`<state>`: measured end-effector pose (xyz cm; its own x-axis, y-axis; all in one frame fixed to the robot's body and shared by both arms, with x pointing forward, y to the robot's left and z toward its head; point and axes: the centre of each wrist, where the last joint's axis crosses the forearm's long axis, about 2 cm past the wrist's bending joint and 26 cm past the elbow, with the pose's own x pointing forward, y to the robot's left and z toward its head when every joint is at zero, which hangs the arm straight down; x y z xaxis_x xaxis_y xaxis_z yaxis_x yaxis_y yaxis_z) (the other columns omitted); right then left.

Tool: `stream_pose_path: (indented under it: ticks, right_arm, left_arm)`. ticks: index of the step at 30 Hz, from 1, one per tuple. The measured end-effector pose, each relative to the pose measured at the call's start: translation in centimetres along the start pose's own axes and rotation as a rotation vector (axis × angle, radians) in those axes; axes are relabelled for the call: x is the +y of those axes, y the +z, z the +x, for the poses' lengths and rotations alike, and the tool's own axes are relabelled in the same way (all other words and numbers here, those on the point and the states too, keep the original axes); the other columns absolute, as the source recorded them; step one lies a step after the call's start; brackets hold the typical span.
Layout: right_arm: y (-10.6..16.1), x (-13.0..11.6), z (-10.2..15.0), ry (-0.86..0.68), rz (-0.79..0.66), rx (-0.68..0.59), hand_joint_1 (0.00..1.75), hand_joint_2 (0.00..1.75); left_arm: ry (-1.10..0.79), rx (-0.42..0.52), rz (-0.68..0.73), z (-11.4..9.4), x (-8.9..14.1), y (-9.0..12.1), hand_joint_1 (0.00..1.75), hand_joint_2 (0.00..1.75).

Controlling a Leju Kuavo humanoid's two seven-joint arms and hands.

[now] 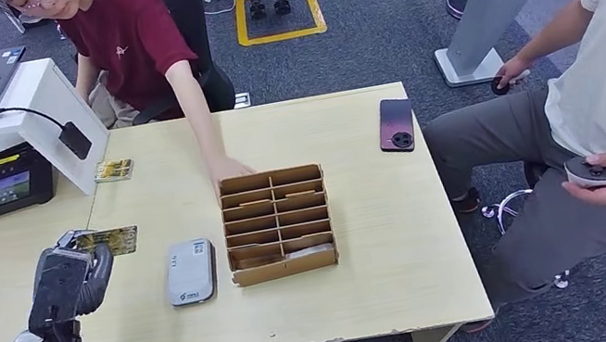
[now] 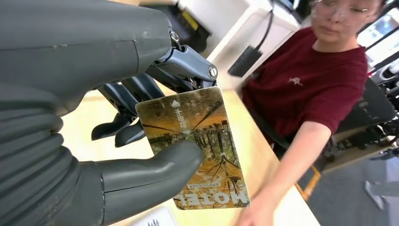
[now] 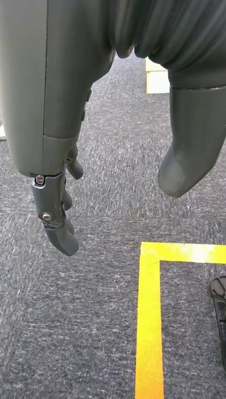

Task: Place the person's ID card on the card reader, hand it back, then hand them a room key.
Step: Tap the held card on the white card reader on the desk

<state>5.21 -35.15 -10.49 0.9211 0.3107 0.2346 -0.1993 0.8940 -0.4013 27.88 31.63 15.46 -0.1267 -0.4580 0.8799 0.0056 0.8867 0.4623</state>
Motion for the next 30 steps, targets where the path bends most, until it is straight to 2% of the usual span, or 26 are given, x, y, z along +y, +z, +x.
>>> stream_pose_path:
  ticks: [3,9,18,23,30]
  right_arm:
    - [0.0,-0.1,0.0,0.001,0.003,-0.001,0.00,1.75]
    - [0.0,-0.1,0.0,0.009,0.013,0.009,0.00,1.75]
    - [-0.1,-0.3,0.2,0.025,0.011,-0.004,0.00,1.75]
    - [-0.1,-0.3,0.3,0.029,0.012,-0.005,0.00,1.75]
    - [-0.2,-0.4,0.5,0.039,0.012,0.000,0.00,1.75]
  left_arm:
    - [0.092,0.032,-0.012,-0.3,-0.3,0.4,1.75,1.75]
    - [0.142,0.091,-0.029,-0.7,-0.7,1.1,1.75,1.75]
    - [0.090,0.210,-0.023,-1.3,-1.8,1.3,1.75,1.75]
    - [0.079,0.236,-0.033,-1.5,-2.4,1.3,1.75,1.75]
    - [0.069,0.254,-0.039,-0.7,-4.6,0.9,1.75,1.75]
